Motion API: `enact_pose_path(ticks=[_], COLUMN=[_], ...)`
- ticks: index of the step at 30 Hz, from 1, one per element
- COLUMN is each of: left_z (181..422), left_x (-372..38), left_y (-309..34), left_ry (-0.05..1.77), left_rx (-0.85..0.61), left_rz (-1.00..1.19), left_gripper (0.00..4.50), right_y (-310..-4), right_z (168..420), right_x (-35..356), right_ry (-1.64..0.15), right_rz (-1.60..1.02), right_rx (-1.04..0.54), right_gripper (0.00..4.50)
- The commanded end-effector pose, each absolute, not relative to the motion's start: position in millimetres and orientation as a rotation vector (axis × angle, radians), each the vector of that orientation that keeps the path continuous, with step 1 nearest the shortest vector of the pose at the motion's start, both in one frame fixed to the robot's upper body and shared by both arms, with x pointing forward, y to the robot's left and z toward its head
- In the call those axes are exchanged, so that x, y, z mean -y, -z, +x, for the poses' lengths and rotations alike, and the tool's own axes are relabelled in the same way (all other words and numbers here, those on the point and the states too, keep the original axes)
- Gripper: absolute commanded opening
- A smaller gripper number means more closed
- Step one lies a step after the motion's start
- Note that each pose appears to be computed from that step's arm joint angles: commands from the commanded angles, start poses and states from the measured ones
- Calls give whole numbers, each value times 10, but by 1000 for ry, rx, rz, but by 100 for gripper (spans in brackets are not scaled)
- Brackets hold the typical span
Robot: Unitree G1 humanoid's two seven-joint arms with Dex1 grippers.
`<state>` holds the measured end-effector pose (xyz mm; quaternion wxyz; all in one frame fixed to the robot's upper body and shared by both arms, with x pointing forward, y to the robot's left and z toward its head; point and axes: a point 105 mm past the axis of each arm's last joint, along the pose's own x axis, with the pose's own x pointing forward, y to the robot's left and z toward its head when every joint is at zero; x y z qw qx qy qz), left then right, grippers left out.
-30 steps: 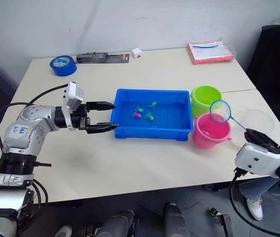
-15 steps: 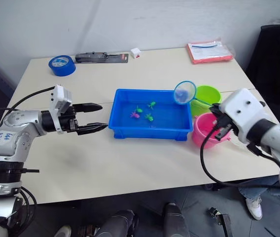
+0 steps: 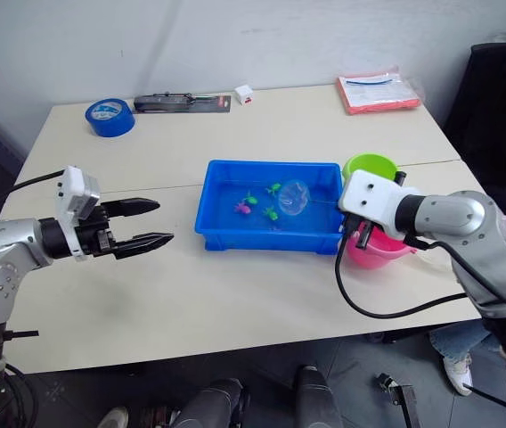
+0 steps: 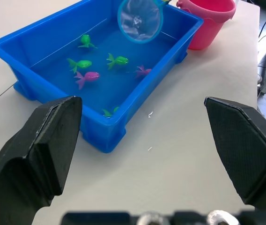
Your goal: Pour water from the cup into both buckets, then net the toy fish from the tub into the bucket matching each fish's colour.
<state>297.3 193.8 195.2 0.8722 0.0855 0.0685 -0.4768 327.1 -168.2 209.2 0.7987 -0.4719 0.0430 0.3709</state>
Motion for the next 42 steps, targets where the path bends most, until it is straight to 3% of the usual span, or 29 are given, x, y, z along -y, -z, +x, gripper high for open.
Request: enact_pose_path(ticks=[1, 13, 29, 42], left_z=[2899, 2875, 2830, 2737], left_x=[-1957, -1951, -1957, -1988], left_y=[-2099, -2120, -2115, -2123], left_ry=[982, 975, 961, 926], left_rx=[-94, -91, -91, -79], left_rz=[201, 199, 191, 190], left_gripper=[450, 450, 450, 450], right_y=[-2152, -1993, -1783, -1676], right_z=[3335, 3446, 3617, 3524], right_x=[1540, 1335, 1510, 1235], right_ry=[-839, -912, -877, -1112], right_rz=[-1132, -1162, -1363, -1288], right_rx=[35, 90, 55, 6], right_gripper=[79, 79, 79, 79])
